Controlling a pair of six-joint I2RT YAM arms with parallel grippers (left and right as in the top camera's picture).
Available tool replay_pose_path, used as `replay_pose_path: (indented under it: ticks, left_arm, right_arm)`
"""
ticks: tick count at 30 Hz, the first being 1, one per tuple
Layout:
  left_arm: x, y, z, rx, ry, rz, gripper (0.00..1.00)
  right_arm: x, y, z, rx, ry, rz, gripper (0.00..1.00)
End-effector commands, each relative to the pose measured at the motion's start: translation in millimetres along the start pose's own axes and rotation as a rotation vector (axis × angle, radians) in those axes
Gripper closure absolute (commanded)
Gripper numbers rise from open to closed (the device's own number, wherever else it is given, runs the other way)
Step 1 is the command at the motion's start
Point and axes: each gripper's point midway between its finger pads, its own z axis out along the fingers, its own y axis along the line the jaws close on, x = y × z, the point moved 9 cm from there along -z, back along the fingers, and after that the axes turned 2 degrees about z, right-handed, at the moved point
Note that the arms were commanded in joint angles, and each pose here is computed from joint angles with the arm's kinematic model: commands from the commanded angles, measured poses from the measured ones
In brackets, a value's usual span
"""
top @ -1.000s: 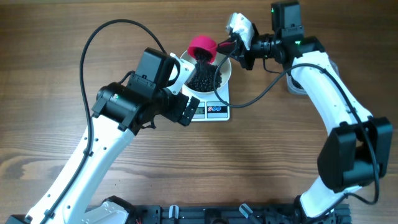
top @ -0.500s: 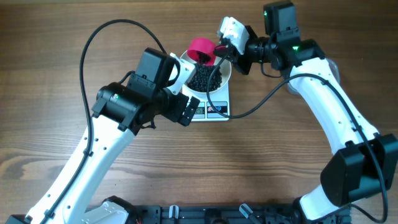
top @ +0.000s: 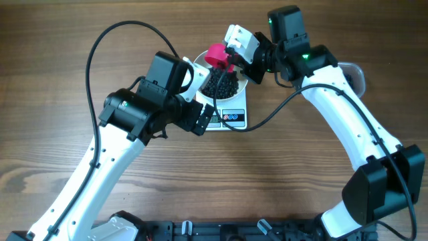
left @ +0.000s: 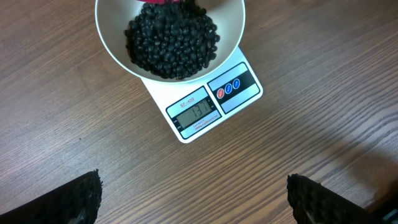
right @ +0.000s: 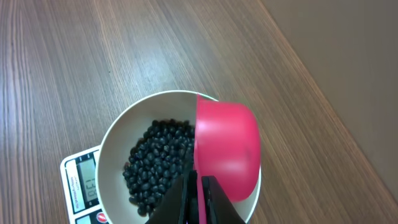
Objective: Scoop item into bowl and weigh 150g on scale
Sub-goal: 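Tilt the pink scoop with the right gripper to pour beans into the bowl, then move the scoop with the right gripper back to the bean tub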
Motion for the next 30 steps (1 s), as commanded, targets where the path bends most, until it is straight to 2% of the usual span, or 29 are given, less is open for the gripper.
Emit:
replay_pose_path:
  ticks: [1,6,10,19,30]
  left_arm:
    - [0,1,-1,-0.008,-0.005,-0.005,0.0]
    - [0,1,-1,-0.008,-0.005,-0.004,0.0]
    - [0,1,-1,-0.008,-0.005,-0.005,0.0]
    - [0,1,-1,-0.008,-0.005,-0.004,0.0]
    - [0,1,-1,-0.008,-0.005,-0.004,0.0]
  right_arm:
    - [-10,1,-13,0.027,-0.013,-0.022,0.96]
    - [-5,4,-15,-0.011,-0.003,0.11,0.96]
    - [-9,3,-24,-0.09,-0.079,0.265,0.96]
    - [-14,-16,-67,-0.034,-0.187,0.475,0.96]
    - [-14,-17,-68,-0.03,-0.192,0.489,0.96]
